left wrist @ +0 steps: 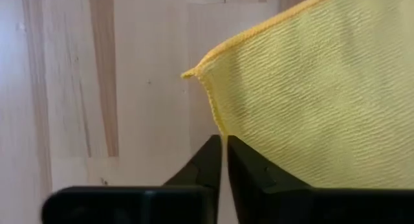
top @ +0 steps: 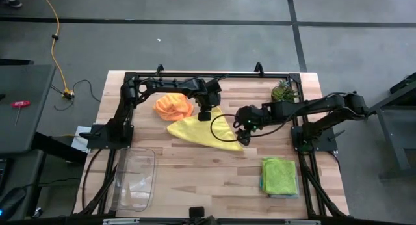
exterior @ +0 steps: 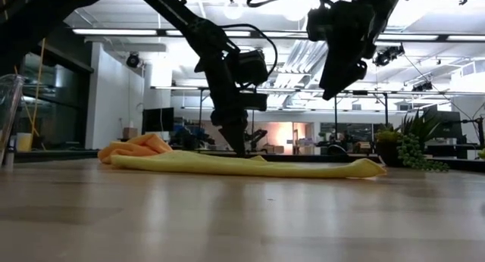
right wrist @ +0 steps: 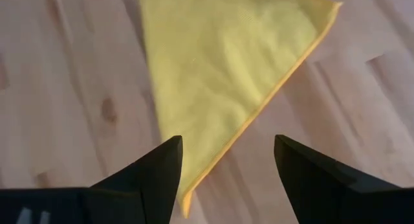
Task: Fold microfiber towels
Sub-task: Fold the yellow microfiber cloth
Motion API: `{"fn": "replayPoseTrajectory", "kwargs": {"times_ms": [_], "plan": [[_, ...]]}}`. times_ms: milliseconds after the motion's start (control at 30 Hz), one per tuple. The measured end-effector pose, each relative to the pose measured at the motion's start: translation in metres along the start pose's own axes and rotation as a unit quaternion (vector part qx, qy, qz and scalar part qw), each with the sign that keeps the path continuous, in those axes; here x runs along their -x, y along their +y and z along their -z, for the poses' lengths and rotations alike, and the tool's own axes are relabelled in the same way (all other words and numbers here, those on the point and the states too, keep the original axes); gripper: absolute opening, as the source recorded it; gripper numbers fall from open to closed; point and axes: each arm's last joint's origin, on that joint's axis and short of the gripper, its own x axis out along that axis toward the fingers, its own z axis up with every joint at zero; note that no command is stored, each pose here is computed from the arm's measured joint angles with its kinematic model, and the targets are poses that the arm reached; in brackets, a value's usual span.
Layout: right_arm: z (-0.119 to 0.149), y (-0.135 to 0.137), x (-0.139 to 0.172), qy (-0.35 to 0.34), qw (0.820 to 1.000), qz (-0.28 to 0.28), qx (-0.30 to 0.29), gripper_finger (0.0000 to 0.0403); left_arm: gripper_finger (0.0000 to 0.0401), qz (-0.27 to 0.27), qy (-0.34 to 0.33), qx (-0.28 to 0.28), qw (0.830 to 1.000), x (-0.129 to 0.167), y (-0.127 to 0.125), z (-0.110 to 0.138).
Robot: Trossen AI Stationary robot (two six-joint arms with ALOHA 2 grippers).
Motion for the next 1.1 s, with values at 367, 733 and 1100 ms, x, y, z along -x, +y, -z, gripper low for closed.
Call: {"fn": "replayPoseTrajectory", "kwargs": {"times_ms": [367,733,1100], "plan": [[-0.003,0.001,0.000,-0.022,1.000,0.006,-0.004,0.0236,0.0000,0.031,0.025,0.043,0.998,0.019,0.003,0.010],[-0.006,0.000,0.000,-0.048,0.998,0.035,-0.022,0.0236,0.0000,0.076,-0.075,0.116,0.988,0.053,-0.036,0.051],[-0.010,-0.005,0.001,-0.104,0.982,0.100,-0.124,0.0236,0.0000,0.002,-0.096,0.192,0.977,0.028,-0.113,0.087]]}}
